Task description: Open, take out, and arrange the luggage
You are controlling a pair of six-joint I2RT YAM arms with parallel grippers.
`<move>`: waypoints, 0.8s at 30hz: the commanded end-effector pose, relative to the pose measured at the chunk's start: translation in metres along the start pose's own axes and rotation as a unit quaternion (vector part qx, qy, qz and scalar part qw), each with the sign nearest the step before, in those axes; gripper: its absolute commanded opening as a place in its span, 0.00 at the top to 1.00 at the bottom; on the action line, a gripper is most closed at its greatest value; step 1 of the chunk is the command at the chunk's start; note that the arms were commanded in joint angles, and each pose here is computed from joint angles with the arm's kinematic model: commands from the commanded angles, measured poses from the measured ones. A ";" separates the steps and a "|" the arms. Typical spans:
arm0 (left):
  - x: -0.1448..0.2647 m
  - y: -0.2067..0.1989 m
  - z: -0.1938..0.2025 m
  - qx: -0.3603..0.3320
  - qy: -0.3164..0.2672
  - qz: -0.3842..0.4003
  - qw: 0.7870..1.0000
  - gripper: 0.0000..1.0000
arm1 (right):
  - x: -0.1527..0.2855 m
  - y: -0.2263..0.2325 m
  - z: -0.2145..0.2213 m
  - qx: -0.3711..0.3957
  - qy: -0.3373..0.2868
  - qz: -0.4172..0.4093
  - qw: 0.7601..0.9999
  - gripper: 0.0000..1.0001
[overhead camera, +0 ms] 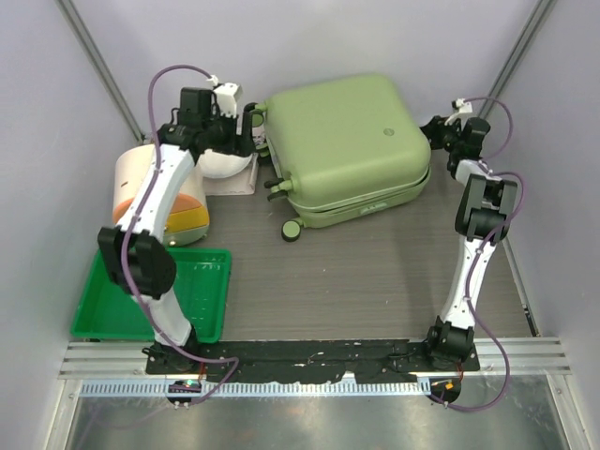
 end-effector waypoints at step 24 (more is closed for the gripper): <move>-0.176 -0.130 -0.031 -0.185 -0.060 0.207 0.959 0.21 | 0.220 0.186 0.087 -0.011 0.200 -0.111 0.973 0.51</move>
Point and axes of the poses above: each gripper's point midway between its finger pads, its own x axis back along the fingers, its own y axis along the line the jaws close on, z = x × y, the point moved 5 cm from there along x, back along the fingers, and after that the axes turned 11 degrees about -x, right-handed, at the moved point
